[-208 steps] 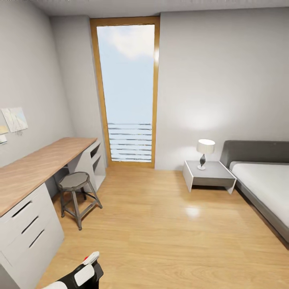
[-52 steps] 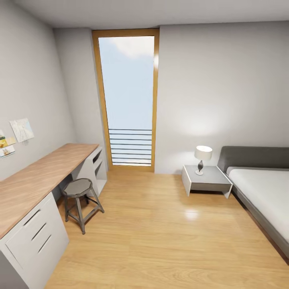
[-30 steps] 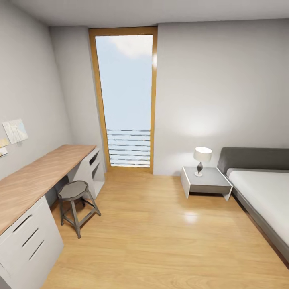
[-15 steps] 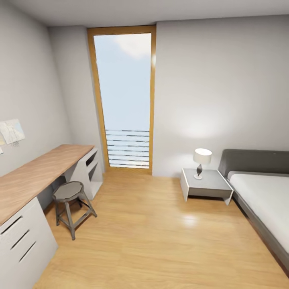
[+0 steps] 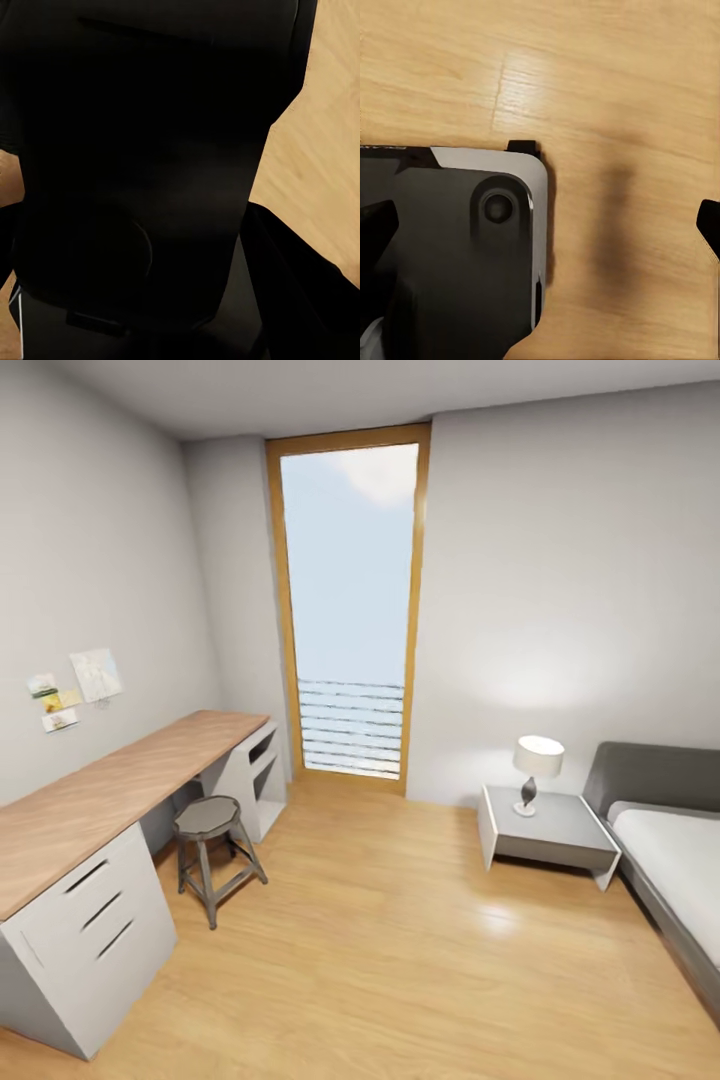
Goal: Attach the digital camera to the camera tripod in the bedroom.
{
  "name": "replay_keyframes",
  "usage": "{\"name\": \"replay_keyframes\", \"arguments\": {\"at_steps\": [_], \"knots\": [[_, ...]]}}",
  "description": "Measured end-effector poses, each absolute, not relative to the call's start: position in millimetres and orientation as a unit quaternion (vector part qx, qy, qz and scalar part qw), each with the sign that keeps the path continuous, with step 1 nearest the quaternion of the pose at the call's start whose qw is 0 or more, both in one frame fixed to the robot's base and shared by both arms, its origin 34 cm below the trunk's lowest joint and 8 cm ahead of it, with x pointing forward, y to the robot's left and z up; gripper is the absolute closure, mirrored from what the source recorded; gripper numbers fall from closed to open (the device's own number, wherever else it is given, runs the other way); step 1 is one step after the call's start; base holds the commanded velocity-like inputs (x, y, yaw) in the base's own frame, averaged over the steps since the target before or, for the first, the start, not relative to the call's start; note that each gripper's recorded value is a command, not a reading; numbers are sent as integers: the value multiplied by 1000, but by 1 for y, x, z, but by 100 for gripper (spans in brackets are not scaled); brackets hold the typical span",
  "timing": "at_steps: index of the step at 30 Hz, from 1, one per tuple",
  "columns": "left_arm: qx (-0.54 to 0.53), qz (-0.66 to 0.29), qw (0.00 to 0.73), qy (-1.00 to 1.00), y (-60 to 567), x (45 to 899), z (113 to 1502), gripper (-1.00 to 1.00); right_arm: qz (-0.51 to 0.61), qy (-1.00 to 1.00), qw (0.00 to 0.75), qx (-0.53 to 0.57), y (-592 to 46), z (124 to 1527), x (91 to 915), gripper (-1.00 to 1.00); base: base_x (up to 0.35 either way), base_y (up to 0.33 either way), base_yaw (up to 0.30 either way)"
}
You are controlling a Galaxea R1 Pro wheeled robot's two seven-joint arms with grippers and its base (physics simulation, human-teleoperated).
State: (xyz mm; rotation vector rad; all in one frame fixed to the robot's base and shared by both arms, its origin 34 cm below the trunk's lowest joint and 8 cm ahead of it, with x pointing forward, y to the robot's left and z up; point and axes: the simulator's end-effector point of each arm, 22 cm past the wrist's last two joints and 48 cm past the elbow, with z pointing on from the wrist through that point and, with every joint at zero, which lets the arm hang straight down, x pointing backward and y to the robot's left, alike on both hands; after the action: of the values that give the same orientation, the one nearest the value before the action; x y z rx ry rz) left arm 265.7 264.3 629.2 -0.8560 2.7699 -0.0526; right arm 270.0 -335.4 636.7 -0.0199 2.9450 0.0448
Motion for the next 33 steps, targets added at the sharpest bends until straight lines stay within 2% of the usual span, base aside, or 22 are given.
{"name": "replay_keyframes", "arguments": {"at_steps": [33], "knots": [[-287, -23, 123, 950, 259, 268, 630, 100, 7, 995, 99, -7, -337, 637, 270, -100, -3, -3, 281]]}}
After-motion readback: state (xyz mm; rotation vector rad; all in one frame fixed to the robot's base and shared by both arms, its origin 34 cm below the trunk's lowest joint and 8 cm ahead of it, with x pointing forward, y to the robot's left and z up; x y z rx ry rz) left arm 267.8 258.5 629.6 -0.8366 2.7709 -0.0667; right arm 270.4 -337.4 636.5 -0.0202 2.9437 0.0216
